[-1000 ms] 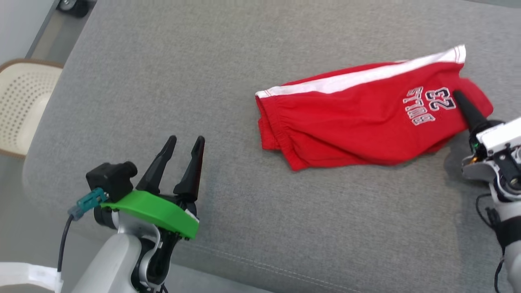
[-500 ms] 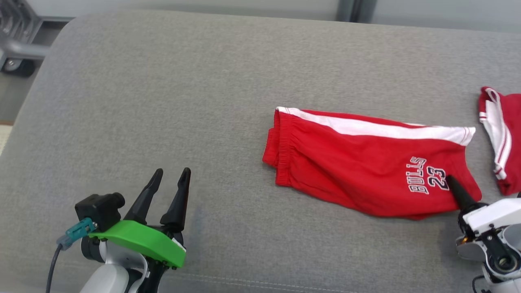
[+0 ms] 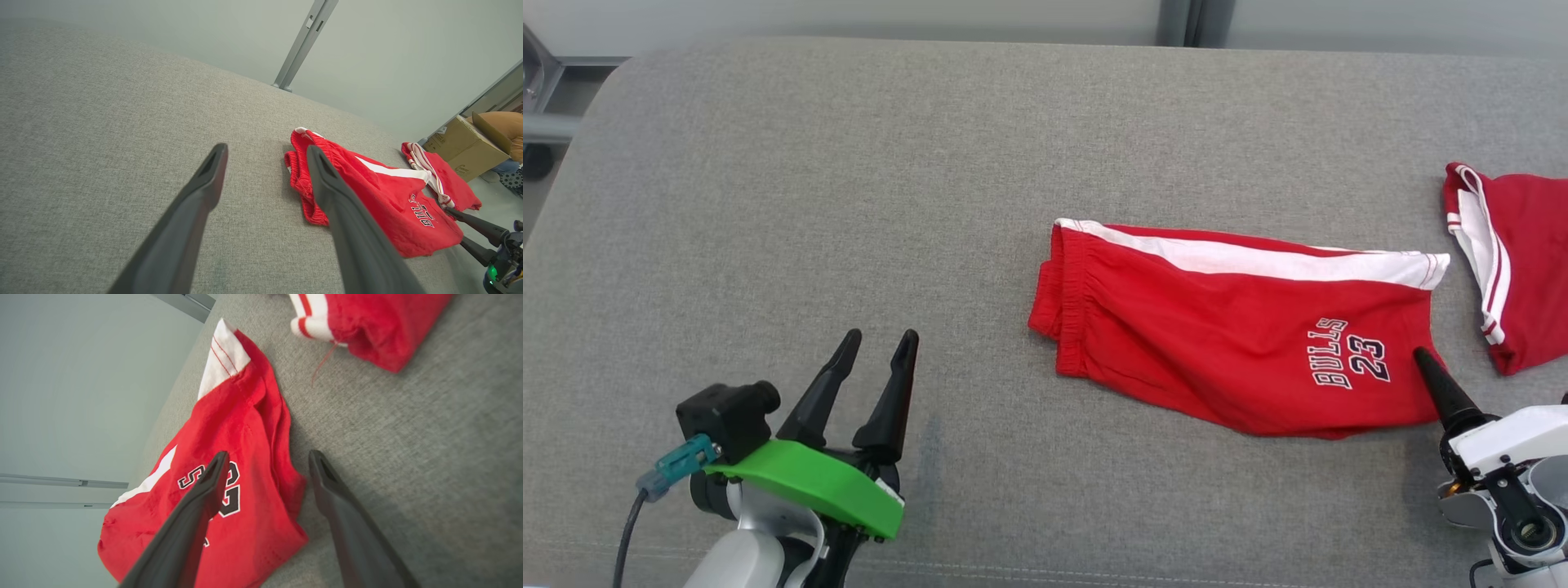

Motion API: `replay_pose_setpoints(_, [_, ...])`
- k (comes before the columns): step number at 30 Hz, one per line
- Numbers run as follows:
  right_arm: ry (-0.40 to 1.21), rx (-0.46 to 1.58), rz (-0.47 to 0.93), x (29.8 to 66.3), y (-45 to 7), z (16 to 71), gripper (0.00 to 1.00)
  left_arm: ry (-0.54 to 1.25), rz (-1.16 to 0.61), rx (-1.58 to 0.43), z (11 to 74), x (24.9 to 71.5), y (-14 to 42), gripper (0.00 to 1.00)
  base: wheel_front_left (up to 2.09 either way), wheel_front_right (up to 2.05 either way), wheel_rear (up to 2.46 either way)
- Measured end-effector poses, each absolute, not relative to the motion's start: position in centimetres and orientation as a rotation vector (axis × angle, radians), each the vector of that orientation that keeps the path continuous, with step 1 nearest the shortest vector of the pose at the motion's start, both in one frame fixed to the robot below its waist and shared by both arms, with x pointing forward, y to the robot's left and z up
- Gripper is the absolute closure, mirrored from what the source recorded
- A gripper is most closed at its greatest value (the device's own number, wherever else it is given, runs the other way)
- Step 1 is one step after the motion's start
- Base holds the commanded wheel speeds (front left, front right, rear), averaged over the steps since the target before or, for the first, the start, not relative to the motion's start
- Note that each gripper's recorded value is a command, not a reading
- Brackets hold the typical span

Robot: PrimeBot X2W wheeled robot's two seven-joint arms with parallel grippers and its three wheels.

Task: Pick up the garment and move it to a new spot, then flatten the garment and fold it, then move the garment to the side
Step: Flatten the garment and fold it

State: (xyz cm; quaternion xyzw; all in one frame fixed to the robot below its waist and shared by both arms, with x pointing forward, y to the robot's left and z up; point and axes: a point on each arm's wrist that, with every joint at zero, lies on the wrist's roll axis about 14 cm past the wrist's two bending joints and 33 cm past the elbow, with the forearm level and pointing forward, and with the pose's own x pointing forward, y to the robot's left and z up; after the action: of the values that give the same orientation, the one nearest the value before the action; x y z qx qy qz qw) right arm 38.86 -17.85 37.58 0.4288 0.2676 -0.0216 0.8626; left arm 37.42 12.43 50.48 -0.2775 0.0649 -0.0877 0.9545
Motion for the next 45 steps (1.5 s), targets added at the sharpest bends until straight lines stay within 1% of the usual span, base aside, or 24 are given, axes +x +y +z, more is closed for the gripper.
replay_pose_setpoints(5, [0.589,0.871,-0.021,39.4,-17.0,37.0,0.00,0.140,-0.168,-0.556,50.3,37.5,12.8,0.00,0.00,0.00,0.00])
replay_pose_setpoints(6, [0.594,0.856,-0.010,39.7,-16.8,37.1,0.12,0.141,-0.163,-0.553,50.2,37.5,12.9,0.00,0.00,0.00,0.00])
replay_pose_setpoints(7, [0.600,0.837,0.000,40.0,-16.6,37.1,0.20,0.141,-0.161,-0.552,50.2,37.5,13.0,0.00,0.00,0.00,0.00])
replay_pose_setpoints(8, [0.605,0.818,0.013,40.2,-16.5,37.1,0.22,0.141,-0.160,-0.552,50.2,37.5,13.0,0.00,0.00,0.00,0.00])
replay_pose_setpoints(9, [0.612,0.798,0.025,40.3,-16.4,37.1,0.29,0.140,-0.160,-0.553,50.3,37.4,13.0,0.00,0.00,0.00,0.00])
replay_pose_setpoints(10, [0.621,0.770,0.039,40.4,-16.4,37.1,0.61,0.139,-0.159,-0.553,50.3,37.4,13.1,0.00,0.00,0.00,0.00])
replay_pose_setpoints(11, [0.631,0.745,0.051,40.4,-16.4,37.1,0.88,0.140,-0.160,-0.553,50.3,37.4,13.1,0.00,0.00,0.00,0.00])
replay_pose_setpoints(12, [0.633,0.720,0.057,40.5,-16.6,37.1,1.00,0.144,-0.161,-0.553,50.3,37.4,13.0,0.00,0.00,0.00,0.00])
replay_pose_setpoints(14, [0.637,0.660,0.079,40.8,-17.0,37.3,1.00,0.140,-0.159,-0.554,50.4,37.3,13.1,0.00,0.00,0.00,0.00])
replay_pose_setpoints(16, [0.605,0.602,0.105,42.0,-17.5,38.5,1.00,0.134,-0.157,-0.555,50.6,37.3,13.2,0.00,0.00,0.00,0.00])
replay_pose_setpoints(20, [0.477,0.468,0.188,45.5,-17.9,43.0,1.00,0.124,-0.150,-0.563,50.9,37.1,13.3,0.00,0.00,0.00,0.00])
replay_pose_setpoints(23, [0.421,0.396,0.266,46.8,-16.8,45.6,1.00,0.117,-0.145,-0.573,51.1,37.0,13.2,0.00,0.00,0.00,0.00])
replay_pose_setpoints(24, [0.421,0.396,0.266,46.8,-16.8,45.6,1.00,0.117,-0.145,-0.573,51.1,37.0,13.2,0.00,0.00,0.00,0.00])
replay_pose_setpoints(27, [0.427,0.313,0.375,46.7,-14.2,46.5,1.00,0.113,-0.133,-0.579,51.2,36.6,13.5,0.00,0.00,0.00,0.00])
replay_pose_setpoints(31, [0.509,0.199,0.568,44.3,-8.6,45.5,1.00,0.112,-0.108,-0.588,51.1,36.0,14.1,0.00,0.00,0.00,0.00])
replay_pose_setpoints(36, [0.542,0.184,0.737,42.3,-2.3,45.8,1.00,0.112,-0.085,-0.599,51.0,35.5,14.3,0.00,0.00,0.00,0.00])
replay_pose_setpoints(40, [0.575,0.194,0.818,41.4,1.0,45.9,1.00,0.114,-0.080,-0.606,50.9,35.2,14.3,0.00,0.00,0.00,0.00])
replay_pose_setpoints(43, [0.604,0.164,0.848,41.0,2.3,45.3,1.00,0.115,-0.067,-0.605,50.8,35.0,14.6,0.00,0.00,0.00,0.00])
replay_pose_setpoints(44, [0.617,0.154,0.850,41.0,2.6,45.1,0.98,0.115,-0.061,-0.606,50.8,35.0,14.8,0.00,0.00,0.00,0.00])
replay_pose_setpoints(45, [0.625,0.142,0.850,41.1,2.8,44.9,0.84,0.116,-0.056,-0.607,50.7,34.9,14.9,0.00,0.00,0.00,0.00])
